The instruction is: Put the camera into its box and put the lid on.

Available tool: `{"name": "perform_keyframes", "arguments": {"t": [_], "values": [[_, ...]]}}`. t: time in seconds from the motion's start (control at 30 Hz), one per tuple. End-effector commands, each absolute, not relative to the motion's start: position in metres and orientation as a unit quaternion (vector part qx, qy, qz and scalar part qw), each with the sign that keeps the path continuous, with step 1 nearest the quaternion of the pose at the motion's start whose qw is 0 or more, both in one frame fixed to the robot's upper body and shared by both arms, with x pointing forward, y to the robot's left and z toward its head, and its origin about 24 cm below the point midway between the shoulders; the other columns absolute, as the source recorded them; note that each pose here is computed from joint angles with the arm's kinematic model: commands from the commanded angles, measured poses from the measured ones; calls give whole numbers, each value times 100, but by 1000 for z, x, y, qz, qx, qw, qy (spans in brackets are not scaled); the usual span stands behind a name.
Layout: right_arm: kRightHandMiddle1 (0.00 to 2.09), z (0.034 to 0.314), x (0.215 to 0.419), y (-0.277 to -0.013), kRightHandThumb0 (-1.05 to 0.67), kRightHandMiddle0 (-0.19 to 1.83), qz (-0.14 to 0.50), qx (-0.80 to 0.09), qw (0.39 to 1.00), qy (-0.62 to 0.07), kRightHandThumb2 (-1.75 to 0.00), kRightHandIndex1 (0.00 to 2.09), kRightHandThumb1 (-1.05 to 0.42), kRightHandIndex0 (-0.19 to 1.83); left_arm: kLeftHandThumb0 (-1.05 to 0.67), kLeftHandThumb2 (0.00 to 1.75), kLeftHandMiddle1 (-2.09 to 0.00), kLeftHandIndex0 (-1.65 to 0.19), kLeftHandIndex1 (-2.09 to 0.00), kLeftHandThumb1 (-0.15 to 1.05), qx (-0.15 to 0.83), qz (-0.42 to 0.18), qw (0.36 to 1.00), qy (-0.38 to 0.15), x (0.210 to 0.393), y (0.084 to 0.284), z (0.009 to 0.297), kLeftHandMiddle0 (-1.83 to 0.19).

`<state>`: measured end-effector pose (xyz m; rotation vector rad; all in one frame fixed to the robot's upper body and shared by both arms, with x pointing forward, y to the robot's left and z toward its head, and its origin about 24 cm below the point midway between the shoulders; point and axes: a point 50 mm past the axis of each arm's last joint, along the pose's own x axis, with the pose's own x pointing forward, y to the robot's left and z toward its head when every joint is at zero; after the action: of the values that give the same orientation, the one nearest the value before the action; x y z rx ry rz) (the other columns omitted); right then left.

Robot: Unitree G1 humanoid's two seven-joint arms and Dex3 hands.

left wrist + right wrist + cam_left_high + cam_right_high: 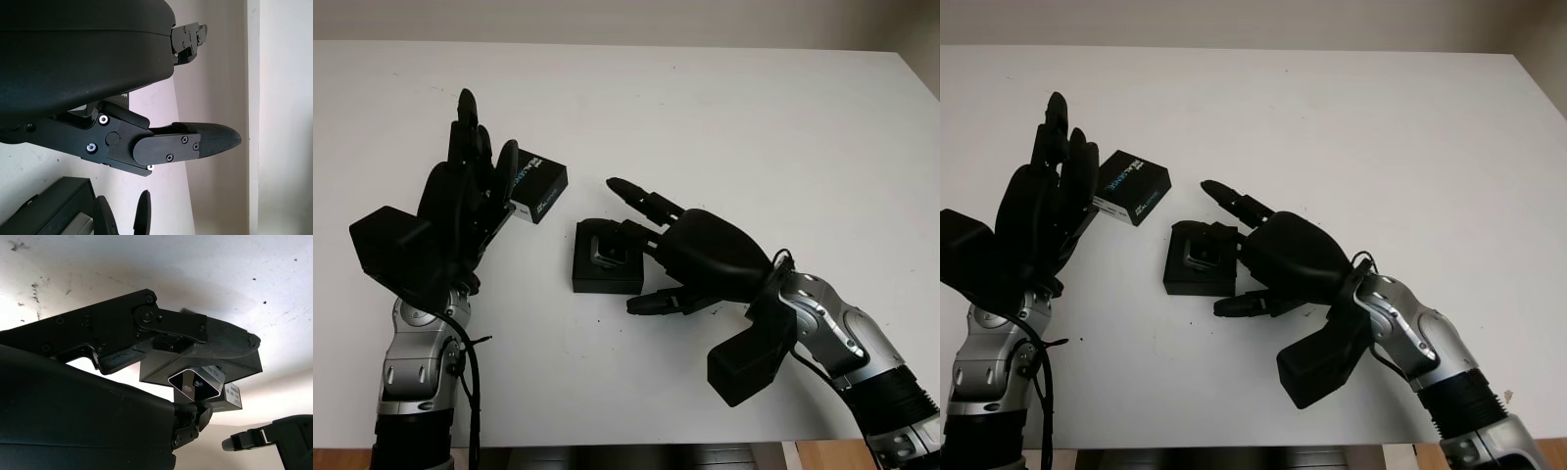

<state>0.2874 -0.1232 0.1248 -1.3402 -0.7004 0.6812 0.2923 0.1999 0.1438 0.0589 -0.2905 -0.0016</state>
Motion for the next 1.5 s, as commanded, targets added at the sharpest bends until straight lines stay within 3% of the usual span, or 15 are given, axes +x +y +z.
{"name": "perform_keyframes", "arguments": {"t": [0.0,0.57,1.2,1.47], "values": [[27,126,287,-127,-87,16,308,-609,661,-313,-63,4,-105,-15,-71,49,0,19,0,105,33,-4,987,-155,291,197,147,19],[22,120,292,-137,-92,23,360,-655,590,-307,-63,5,-105,-16,-70,47,0,19,0,105,16,-1,987,-161,292,188,150,19],[14,98,290,-97,-93,19,414,-623,576,-330,-63,3,-105,-17,-72,46,0,19,0,105,15,6,986,-165,292,187,153,19],[13,96,288,-93,-94,20,425,-627,563,-331,-63,4,-105,-18,-72,46,0,19,0,105,15,7,986,-164,290,187,153,19]]}}
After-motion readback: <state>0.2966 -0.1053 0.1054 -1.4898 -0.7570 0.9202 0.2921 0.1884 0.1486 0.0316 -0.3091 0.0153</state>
